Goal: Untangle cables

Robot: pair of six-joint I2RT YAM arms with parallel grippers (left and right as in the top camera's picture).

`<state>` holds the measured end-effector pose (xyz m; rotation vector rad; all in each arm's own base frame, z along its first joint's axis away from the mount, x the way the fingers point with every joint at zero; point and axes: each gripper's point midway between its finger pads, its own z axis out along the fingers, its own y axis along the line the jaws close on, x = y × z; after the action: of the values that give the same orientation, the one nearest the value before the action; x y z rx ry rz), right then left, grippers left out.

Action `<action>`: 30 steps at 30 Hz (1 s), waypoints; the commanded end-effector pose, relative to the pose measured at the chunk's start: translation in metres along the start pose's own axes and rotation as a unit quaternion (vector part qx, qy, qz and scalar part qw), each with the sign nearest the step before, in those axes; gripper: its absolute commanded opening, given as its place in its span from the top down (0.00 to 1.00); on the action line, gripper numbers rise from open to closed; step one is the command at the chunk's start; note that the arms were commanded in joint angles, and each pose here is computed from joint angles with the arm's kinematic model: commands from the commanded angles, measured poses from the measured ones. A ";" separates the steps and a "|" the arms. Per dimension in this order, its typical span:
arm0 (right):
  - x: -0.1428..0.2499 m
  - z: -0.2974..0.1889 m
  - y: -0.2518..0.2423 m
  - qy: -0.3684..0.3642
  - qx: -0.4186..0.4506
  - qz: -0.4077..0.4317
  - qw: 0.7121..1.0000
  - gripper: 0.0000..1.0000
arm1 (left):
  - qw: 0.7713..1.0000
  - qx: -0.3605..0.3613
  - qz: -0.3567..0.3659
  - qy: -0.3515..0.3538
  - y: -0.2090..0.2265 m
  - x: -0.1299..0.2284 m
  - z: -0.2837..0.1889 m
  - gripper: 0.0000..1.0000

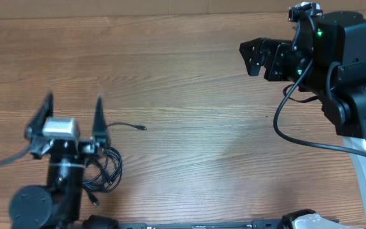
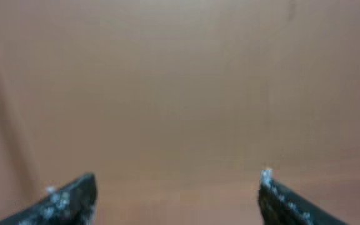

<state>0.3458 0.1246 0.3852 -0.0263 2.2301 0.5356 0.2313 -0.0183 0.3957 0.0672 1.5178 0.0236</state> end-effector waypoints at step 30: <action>0.042 0.010 0.026 0.086 -0.035 -0.013 0.996 0.04 | 0.743 -0.375 -0.184 0.523 0.035 0.296 -0.035 0.01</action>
<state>0.3216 0.1559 0.3576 -0.1305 2.3745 0.6094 0.2109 0.0314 0.1128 -1.0162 2.5031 0.3610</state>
